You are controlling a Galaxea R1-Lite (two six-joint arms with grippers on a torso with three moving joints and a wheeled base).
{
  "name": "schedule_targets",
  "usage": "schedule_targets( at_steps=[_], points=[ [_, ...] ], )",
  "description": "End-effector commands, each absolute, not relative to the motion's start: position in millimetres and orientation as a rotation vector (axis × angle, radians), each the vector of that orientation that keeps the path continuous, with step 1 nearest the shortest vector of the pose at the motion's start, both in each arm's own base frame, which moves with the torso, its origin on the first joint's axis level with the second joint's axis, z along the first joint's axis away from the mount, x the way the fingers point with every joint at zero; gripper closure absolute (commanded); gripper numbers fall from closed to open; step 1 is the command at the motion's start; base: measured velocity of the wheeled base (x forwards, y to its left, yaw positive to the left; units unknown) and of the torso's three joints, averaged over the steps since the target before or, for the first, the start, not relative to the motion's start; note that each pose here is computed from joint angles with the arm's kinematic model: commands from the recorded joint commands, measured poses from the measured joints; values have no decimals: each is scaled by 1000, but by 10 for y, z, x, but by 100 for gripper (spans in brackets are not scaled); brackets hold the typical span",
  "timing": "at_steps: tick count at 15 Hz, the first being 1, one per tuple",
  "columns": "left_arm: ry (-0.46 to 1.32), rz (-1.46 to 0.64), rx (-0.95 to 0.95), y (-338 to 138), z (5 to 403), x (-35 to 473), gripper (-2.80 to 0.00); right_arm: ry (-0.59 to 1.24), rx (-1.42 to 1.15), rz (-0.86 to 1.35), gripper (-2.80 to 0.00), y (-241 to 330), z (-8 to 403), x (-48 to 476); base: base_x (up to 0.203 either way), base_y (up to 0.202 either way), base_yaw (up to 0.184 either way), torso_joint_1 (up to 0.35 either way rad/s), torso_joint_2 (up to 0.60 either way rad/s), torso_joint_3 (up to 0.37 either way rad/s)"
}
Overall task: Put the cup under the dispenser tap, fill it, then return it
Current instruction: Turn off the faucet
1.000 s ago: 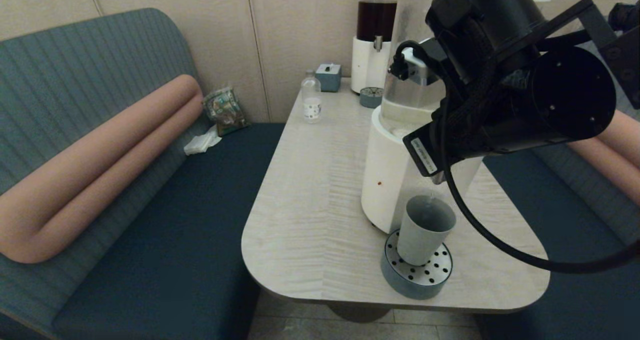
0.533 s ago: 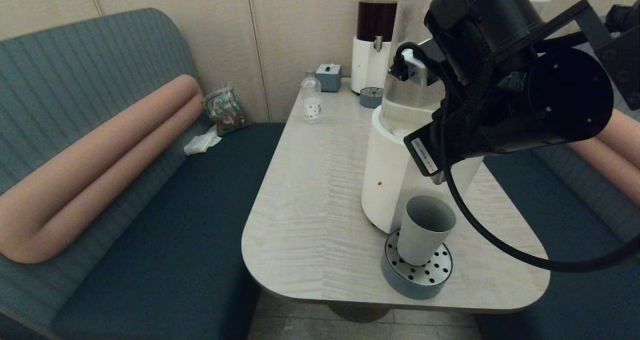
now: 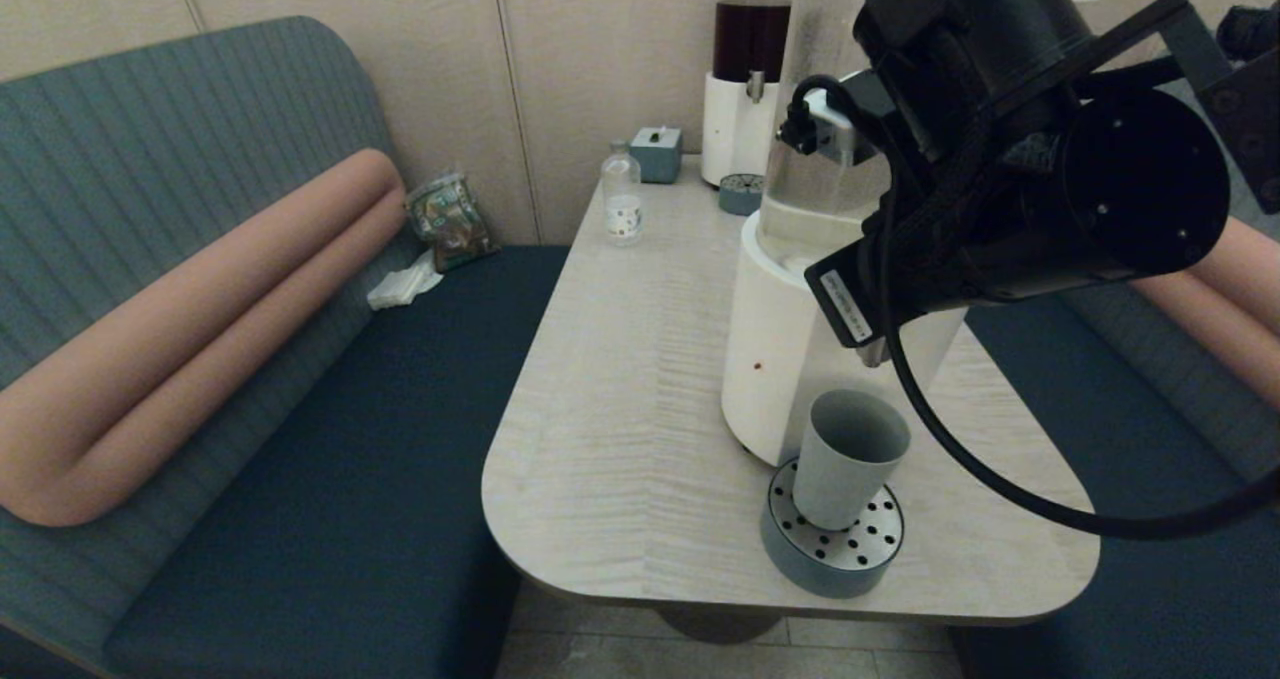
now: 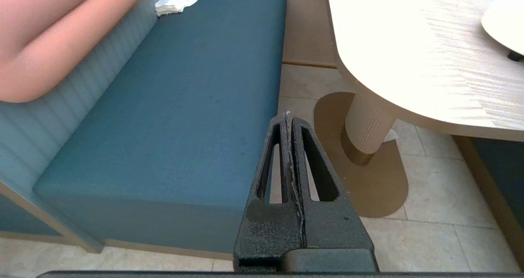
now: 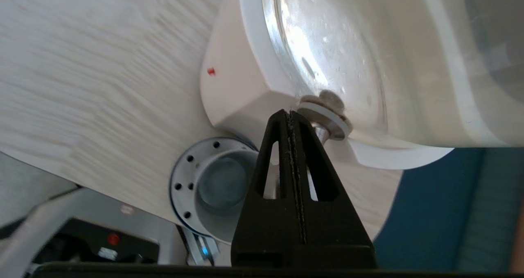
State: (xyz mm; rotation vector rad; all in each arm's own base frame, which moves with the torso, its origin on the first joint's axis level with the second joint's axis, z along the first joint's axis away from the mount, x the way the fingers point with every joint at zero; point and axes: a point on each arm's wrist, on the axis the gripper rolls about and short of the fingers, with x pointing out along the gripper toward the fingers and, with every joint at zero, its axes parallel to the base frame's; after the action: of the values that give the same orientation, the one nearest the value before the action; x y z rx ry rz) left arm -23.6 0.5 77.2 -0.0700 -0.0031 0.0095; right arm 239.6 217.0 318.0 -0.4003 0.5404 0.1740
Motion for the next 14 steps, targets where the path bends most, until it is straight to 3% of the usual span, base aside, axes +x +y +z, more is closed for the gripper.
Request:
schedule_targets(
  at_steps=[1, 8, 14],
  points=[
    [-3, 10, -71, 5, 772, -236, 0, 508, -378, 197, 0, 2177, 3257, 2330, 0, 0, 0, 0, 0, 0],
    [-2, 10, -71, 5, 772, -235, 0, 395, -333, 227, 0, 2100, 3499, 2206, 0, 0, 0, 0, 0, 0],
    [-1, 9, -71, 5, 771, -235, 0, 254, -214, 234, 0, 1674, 3908, 1780, 0, 0, 0, 0, 0, 0]
  ],
)
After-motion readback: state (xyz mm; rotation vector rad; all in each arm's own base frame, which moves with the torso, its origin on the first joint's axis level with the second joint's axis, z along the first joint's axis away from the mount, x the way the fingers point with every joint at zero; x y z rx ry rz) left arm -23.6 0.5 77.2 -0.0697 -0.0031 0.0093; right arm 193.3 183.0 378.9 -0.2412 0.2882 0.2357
